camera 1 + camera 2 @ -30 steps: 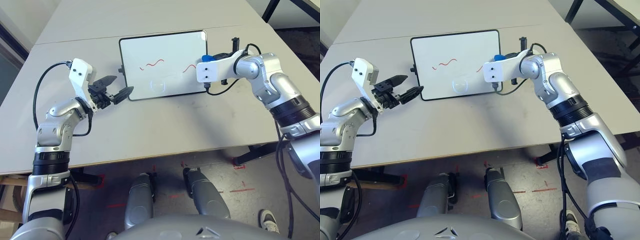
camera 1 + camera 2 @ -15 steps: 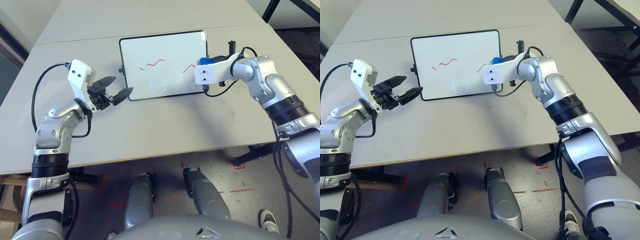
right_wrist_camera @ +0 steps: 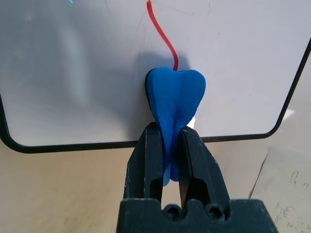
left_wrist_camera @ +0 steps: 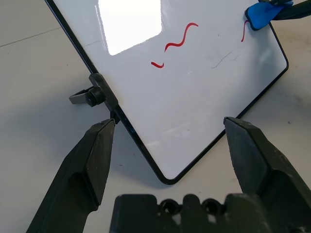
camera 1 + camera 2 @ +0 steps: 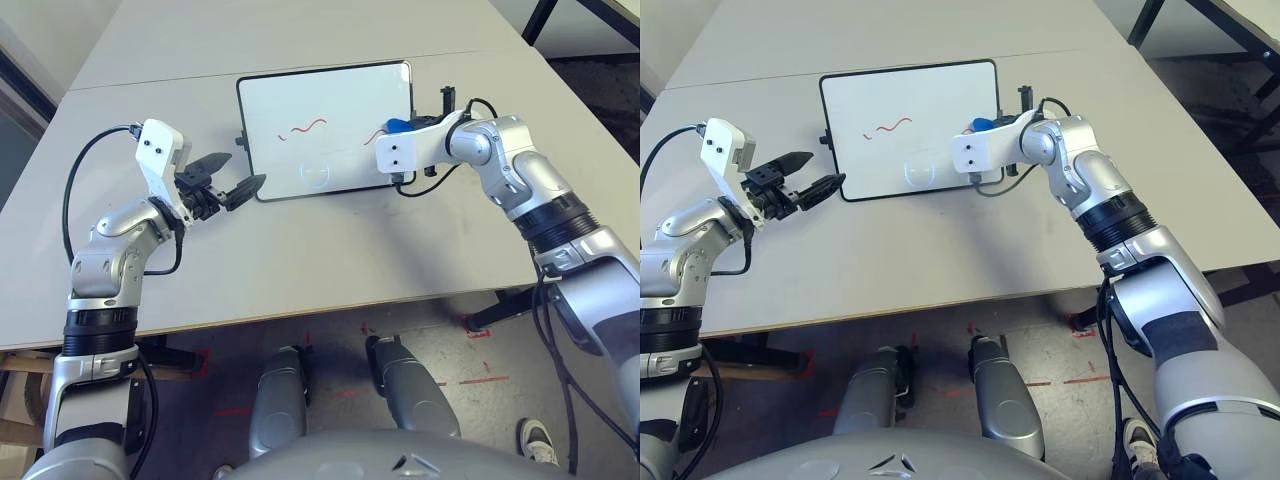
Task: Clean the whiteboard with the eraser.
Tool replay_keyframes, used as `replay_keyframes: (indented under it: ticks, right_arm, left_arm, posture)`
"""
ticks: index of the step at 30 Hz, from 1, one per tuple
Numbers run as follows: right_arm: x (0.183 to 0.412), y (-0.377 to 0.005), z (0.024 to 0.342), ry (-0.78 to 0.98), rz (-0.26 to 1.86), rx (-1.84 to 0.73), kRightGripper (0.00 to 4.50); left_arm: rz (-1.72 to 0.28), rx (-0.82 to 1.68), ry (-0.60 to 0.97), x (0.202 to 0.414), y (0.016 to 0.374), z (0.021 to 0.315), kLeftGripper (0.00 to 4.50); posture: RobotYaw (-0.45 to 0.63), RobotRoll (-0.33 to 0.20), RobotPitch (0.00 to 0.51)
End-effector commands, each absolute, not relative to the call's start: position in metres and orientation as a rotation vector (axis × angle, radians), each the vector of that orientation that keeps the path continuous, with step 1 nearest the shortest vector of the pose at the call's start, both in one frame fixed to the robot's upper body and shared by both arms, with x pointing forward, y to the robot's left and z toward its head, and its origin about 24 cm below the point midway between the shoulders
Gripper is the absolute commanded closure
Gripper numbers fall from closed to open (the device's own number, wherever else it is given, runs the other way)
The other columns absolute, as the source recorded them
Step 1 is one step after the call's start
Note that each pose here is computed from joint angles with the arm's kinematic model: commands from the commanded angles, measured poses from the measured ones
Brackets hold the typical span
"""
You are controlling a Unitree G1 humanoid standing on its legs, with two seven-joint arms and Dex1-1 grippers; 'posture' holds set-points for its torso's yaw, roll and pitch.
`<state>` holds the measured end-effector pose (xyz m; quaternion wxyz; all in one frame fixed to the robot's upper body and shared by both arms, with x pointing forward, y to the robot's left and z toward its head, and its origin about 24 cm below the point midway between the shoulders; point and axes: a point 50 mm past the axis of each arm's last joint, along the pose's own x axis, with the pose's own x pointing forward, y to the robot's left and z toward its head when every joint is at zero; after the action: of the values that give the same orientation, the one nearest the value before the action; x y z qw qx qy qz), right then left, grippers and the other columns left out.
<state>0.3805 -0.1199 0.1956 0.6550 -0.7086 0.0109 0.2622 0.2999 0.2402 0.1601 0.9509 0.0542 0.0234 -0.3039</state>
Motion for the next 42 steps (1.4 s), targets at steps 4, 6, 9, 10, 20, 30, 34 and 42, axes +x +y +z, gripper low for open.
replay_keyframes:
  ticks: [4,6,9,10,20,30,34,42]
  right_arm:
    - [0.375,-0.103,0.188,0.005,0.659,-1.64,4.27]
    - [0.373,-0.098,0.189,-0.009,0.667,-1.642,4.27]
    - [0.37,-0.095,0.188,-0.019,0.68,-1.64,4.27]
    - [0.37,-0.094,0.188,-0.019,0.681,-1.64,4.27]
    - [0.376,-0.11,0.193,0.015,0.614,-1.682,4.27]
    - [0.38,-0.133,0.197,0.062,0.559,-1.703,4.28]
    - [0.381,-0.144,0.196,0.087,0.54,-1.717,4.28]
    - [0.384,-0.16,0.196,0.12,0.508,-1.731,4.28]
  left_arm:
    - [-0.607,0.109,0.053,0.297,0.242,0.158,0.0]
    - [-0.606,0.108,0.052,0.297,0.242,0.158,0.0]
    - [-0.607,0.106,0.053,0.297,0.242,0.158,0.0]
    - [-0.607,0.106,0.053,0.297,0.242,0.158,0.0]
    - [-0.611,0.104,0.054,0.297,0.24,0.157,0.0]
    - [-0.615,0.102,0.055,0.298,0.239,0.157,0.0]
    - [-0.614,0.102,0.055,0.298,0.239,0.157,0.0]
    - [-0.616,0.102,0.054,0.298,0.239,0.157,0.0]
  posture:
    - [-0.1,0.0,0.171]
    - [-0.1,0.0,0.171]
    - [-0.11,0.0,0.176]
    - [-0.11,0.0,0.176]
    - [-0.11,0.0,0.178]
    - [-0.12,0.0,0.18]
    - [-0.12,0.0,0.18]
    - [-0.12,0.0,0.178]
